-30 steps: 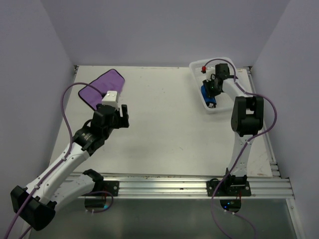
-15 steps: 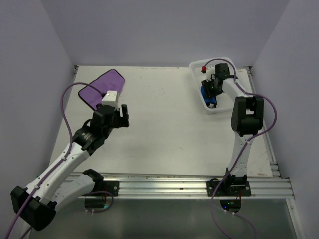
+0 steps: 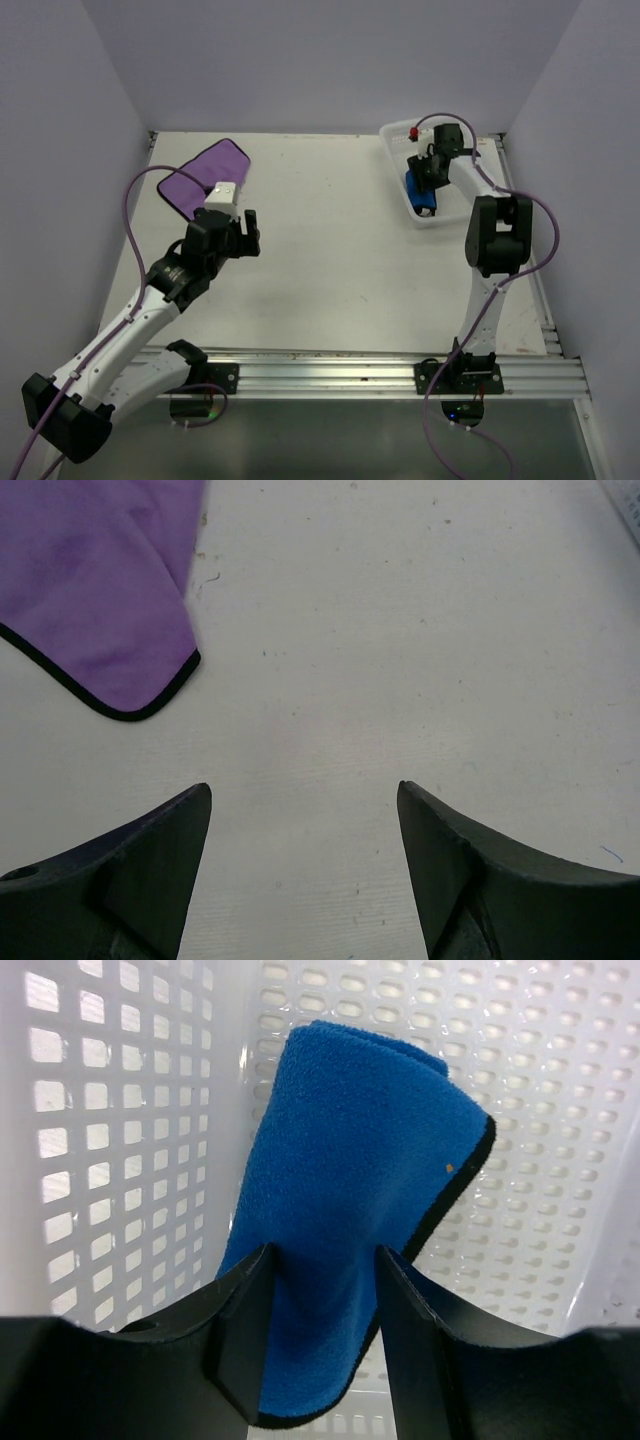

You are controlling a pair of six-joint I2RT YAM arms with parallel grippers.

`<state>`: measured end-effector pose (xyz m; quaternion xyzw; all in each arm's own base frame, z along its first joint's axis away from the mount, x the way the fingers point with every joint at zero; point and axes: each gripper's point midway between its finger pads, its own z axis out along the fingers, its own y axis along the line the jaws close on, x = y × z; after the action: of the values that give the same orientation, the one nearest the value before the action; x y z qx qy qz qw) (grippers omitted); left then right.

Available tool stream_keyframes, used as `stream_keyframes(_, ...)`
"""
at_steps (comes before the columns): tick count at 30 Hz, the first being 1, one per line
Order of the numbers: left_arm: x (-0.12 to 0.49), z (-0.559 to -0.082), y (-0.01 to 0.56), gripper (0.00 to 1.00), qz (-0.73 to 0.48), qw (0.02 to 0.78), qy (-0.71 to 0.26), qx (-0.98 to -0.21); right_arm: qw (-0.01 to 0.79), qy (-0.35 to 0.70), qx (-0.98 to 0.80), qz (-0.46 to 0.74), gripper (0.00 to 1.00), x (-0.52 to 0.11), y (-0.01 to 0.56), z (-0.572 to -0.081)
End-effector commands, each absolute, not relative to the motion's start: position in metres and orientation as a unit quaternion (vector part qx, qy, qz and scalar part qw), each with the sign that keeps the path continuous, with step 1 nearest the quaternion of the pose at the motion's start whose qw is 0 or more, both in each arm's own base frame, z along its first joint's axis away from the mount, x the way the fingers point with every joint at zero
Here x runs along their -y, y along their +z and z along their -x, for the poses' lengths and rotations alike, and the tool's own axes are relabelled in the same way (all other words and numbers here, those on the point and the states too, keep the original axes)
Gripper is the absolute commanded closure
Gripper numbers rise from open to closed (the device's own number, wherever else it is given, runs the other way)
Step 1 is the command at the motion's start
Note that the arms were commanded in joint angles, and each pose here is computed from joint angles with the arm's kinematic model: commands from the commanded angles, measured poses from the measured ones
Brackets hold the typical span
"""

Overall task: Roll the towels
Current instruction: Place the rolled towel into the container, then grab a towel with the left arm

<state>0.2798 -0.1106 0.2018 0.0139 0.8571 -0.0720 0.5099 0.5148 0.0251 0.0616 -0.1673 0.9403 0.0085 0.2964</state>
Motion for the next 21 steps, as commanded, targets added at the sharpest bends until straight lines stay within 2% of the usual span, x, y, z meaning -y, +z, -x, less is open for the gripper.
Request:
stream_keyframes(1, 0.111, -0.286, 0.208, 0.2, -0.019, 0.524, -0.075, -0.848, 0.367, -0.009, -0.917, 0.154, 0.52, -0.024, 0.124, -0.529)
stream_keyframes(10, 0.11, -0.287, 0.21, 0.2, -0.017, 0.526, -0.076, -0.847, 0.391, 0.004, -0.908, 0.149, 0.51, -0.03, 0.146, -0.529)
stream_keyframes(17, 0.107, -0.287, 0.211, 0.2, -0.012, 0.528, -0.071, -0.846, 0.452, 0.03, -0.88, 0.144, 0.51, -0.046, 0.206, -0.52)
stream_keyframes(21, 0.101, -0.288, 0.213, 0.2, -0.003, 0.533, -0.06, -0.844, 0.471, 0.043, -0.866, 0.163, 0.51, -0.077, 0.229, -0.507)
